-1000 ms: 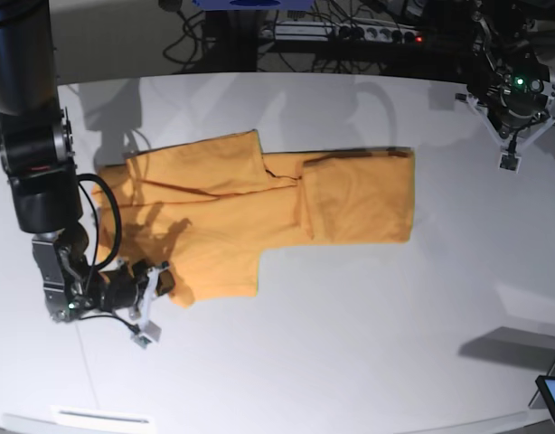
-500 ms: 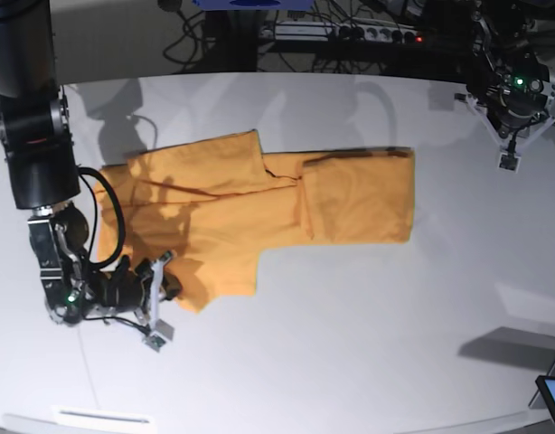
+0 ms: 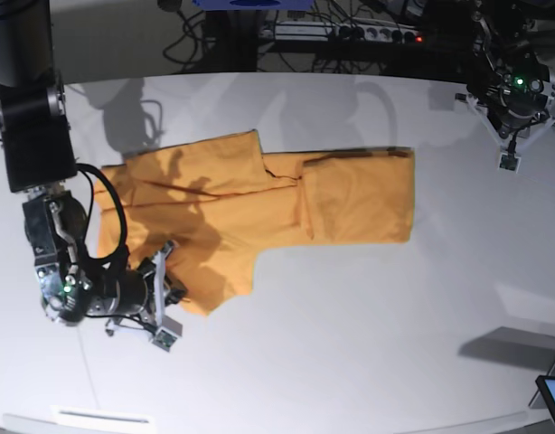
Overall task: Fold the T-shirt properly
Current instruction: 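Lift the sleeve end with the right gripper and pull it up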
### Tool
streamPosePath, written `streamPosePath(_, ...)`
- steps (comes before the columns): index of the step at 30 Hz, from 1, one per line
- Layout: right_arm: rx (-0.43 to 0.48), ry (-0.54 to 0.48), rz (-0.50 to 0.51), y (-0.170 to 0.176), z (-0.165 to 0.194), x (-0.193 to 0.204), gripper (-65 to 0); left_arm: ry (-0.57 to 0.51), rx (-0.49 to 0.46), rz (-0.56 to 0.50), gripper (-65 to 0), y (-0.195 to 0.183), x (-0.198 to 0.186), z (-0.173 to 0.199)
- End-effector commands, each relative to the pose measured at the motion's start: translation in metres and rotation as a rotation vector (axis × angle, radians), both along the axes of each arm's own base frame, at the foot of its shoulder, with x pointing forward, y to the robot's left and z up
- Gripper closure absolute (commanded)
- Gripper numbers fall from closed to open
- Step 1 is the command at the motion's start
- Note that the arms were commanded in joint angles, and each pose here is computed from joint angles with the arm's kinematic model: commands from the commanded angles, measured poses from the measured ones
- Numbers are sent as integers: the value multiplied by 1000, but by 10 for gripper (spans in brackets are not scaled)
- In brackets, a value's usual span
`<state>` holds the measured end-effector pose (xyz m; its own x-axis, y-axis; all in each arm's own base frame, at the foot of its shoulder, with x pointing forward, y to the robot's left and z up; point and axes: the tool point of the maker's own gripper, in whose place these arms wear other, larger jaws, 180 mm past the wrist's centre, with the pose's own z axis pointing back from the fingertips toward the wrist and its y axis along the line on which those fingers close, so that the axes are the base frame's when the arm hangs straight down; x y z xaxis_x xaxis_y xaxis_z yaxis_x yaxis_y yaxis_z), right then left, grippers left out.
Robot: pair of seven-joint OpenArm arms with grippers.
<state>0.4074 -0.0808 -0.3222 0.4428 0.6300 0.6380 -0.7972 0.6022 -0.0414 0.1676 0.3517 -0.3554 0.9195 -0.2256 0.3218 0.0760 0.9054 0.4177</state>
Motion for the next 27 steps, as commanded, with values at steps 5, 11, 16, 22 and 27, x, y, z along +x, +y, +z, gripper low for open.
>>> streamPosePath(5, -14, -53, 4, -10, 19, 4, -1, -24, 25, -6, 0, 5, 5, 10)
streamPosePath(11, -56, -68, 31, -13, 19, -11, -1, -28, 25, -6, 0, 5, 7, 10)
streamPosePath(16, -67, -71, 15, -19, 21, -18, -1, -30, 25, -6, 0, 5, 7, 11)
streamPosePath(22, -83, -67, -17, -31, 23, -24, -1, -28, 25, -6, 0, 5, 7, 10)
streamPosePath(27, -82, -24, -14, -30, 6, -37, -1, -28, 24, -6, 0, 4, 7, 10)
